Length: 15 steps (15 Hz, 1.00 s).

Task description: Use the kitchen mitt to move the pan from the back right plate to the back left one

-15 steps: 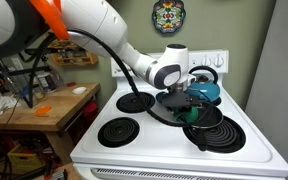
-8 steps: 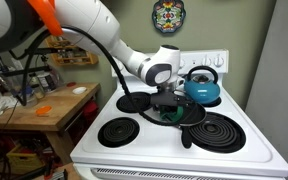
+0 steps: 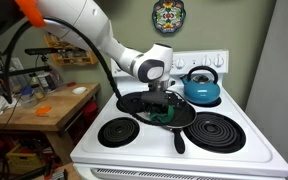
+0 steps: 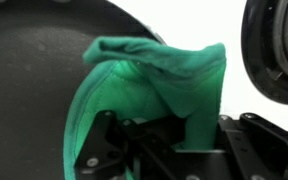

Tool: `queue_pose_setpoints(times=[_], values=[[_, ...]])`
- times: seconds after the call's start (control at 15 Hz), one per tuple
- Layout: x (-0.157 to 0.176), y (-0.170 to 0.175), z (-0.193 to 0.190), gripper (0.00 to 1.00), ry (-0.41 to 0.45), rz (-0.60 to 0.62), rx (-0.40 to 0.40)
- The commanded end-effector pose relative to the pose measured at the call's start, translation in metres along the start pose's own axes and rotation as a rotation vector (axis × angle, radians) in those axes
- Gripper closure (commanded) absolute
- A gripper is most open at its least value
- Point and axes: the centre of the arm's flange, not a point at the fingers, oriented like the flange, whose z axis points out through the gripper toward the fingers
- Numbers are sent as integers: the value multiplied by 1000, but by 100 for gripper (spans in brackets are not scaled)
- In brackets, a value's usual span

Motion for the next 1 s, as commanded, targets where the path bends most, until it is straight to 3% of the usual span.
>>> queue_pose_setpoints(times=[0.0,0.47,0.93], values=[[-9,-27,-1,100,-43,-7,21],[-6,-52,-1,100,-54,-54,68],[-5,-92,-13,100,-61,-147,222]])
